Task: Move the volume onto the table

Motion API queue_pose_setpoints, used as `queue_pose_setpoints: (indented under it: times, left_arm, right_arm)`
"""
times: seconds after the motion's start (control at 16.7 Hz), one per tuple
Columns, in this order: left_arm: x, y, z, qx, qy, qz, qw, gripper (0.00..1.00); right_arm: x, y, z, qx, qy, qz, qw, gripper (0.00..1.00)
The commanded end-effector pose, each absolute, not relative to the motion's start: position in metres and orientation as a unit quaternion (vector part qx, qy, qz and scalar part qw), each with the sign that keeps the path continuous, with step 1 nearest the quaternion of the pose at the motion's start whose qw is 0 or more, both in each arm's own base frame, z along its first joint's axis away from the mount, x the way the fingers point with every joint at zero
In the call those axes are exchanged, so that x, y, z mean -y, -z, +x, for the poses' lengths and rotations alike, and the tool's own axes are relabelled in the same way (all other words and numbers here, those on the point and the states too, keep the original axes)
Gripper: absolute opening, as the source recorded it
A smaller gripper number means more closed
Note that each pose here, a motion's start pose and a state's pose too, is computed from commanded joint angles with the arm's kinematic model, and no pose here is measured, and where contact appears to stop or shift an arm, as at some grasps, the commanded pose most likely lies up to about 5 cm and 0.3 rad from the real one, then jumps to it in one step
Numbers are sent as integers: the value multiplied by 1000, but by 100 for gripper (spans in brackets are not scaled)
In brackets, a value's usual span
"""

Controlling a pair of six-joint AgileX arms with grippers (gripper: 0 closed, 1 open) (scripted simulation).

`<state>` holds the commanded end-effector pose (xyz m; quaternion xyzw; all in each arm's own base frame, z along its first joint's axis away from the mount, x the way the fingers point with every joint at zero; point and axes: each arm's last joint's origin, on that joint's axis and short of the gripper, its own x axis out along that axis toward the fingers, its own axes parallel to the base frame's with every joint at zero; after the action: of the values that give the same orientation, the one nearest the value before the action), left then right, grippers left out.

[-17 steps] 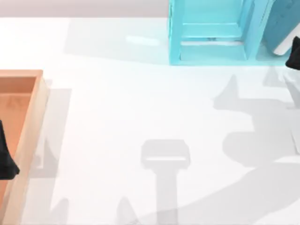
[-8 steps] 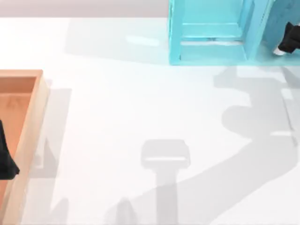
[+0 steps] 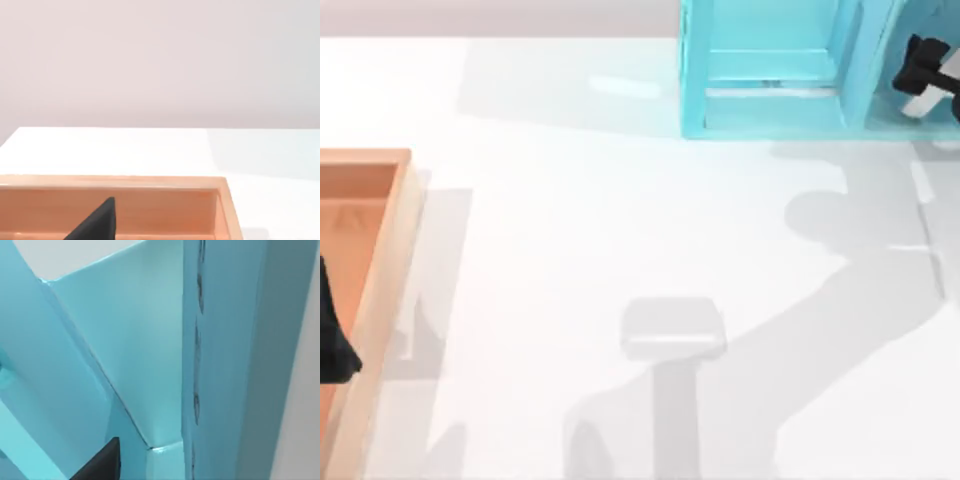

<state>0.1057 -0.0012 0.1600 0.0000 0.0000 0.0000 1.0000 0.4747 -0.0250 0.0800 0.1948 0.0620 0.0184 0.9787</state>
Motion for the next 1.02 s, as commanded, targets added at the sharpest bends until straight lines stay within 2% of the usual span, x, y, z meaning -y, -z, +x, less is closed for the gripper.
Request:
queue_pose_setpoints:
  times: [0.12, 0.9, 1.02]
  left_arm:
    - [1, -160, 106, 0, 0, 0, 1000, 100]
    - [1, -160, 106, 0, 0, 0, 1000, 100]
    - [1, -160, 106, 0, 0, 0, 1000, 100]
  right_arm:
    - [25, -80, 475, -62, -18, 195, 979, 100]
    - [25, -80, 475, -62, -18, 195, 979, 2]
    - [25, -80, 475, -62, -18, 195, 979, 0]
